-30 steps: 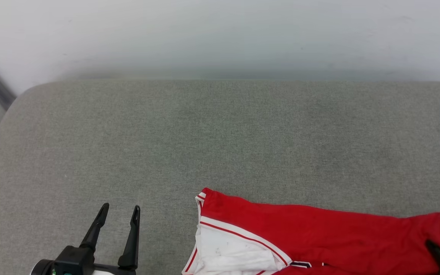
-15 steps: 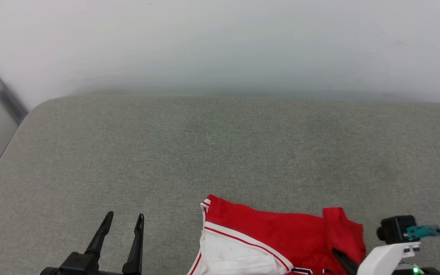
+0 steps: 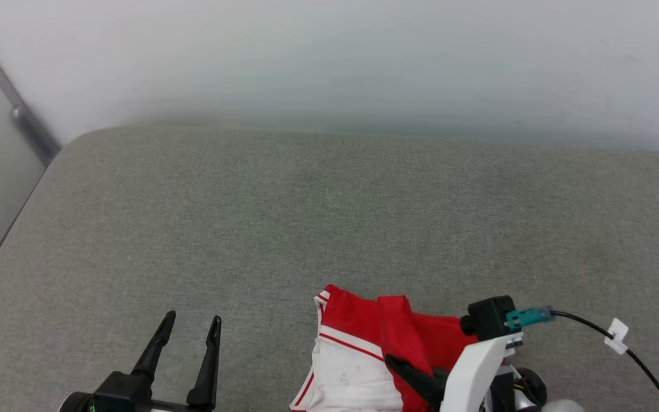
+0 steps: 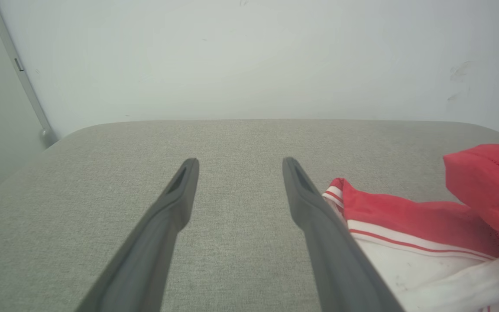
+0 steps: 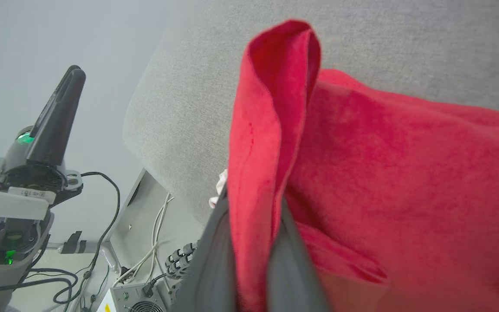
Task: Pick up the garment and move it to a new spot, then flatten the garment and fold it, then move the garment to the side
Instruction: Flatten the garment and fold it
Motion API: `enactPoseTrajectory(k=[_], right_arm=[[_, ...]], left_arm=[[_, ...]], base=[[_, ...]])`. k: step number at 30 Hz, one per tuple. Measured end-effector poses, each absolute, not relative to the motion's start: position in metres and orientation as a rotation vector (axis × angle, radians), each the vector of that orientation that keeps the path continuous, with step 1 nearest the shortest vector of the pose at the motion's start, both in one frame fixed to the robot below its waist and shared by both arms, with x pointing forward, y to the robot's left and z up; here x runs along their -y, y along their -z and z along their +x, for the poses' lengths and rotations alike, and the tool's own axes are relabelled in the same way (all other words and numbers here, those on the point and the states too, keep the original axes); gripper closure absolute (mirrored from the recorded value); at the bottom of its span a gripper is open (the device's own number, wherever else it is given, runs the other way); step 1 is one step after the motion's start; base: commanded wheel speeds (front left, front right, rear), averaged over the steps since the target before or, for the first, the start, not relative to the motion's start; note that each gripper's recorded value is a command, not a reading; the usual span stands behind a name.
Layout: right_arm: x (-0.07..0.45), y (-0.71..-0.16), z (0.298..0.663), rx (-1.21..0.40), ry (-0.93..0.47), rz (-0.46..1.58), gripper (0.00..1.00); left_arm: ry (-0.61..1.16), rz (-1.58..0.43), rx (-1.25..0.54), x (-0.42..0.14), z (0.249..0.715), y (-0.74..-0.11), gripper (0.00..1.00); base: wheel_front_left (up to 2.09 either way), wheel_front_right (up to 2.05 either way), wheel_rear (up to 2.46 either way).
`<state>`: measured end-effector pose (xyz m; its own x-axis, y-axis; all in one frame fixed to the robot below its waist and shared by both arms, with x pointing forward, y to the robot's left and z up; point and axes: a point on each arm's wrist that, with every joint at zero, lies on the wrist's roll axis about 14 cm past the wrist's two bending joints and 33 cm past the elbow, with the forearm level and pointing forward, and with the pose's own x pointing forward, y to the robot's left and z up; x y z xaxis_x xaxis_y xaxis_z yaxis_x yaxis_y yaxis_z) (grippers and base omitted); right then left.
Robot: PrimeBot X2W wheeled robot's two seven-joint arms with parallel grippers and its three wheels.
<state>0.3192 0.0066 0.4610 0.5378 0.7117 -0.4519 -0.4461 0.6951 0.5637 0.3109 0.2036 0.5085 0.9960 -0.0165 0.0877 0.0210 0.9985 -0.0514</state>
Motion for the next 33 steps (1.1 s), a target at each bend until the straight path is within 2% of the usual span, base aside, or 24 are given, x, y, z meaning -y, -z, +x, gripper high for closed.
enactPoseTrajectory(k=[9, 10, 11, 12, 18, 23, 29, 33], right_arm=[[-0.039, -0.448, 0.332, -0.736, -0.773, 0.441, 1.00], [-0.042, -0.445, 0.332, -0.745, -0.776, 0.445, 0.95], [-0.045, -0.442, 0.331, -0.752, -0.780, 0.443, 0.56], [-0.048, -0.439, 0.330, -0.758, -0.788, 0.435, 0.00], [-0.080, -0.447, 0.314, -0.756, -0.889, 0.494, 0.00], [-0.071, -0.464, 0.341, -0.643, -0.846, 0.458, 0.00], [-0.042, -0.490, 0.377, -0.454, -0.758, 0.246, 0.00], [-0.005, -0.513, 0.400, -0.298, -0.660, 0.069, 0.00]], left_arm=[[-0.016, -0.048, 0.072, -0.214, 0.306, -0.504, 0.00], [-0.020, -0.048, 0.071, -0.215, 0.306, -0.504, 0.00], [-0.023, -0.047, 0.070, -0.216, 0.305, -0.504, 0.00], [-0.025, -0.047, 0.068, -0.216, 0.305, -0.503, 0.00], [-0.032, -0.049, 0.067, -0.219, 0.305, -0.503, 0.00], [-0.020, -0.053, 0.073, -0.215, 0.308, -0.505, 0.00], [0.016, -0.057, 0.083, -0.205, 0.316, -0.508, 0.00], [0.045, -0.062, 0.092, -0.195, 0.323, -0.510, 0.00]], base=[[0.00, 0.00, 0.00], [0.00, 0.00, 0.00], [0.00, 0.00, 0.00], [0.00, 0.00, 0.00], [0.00, 0.00, 0.00], [0.00, 0.00, 0.00], [0.00, 0.00, 0.00], [0.00, 0.00, 0.00]])
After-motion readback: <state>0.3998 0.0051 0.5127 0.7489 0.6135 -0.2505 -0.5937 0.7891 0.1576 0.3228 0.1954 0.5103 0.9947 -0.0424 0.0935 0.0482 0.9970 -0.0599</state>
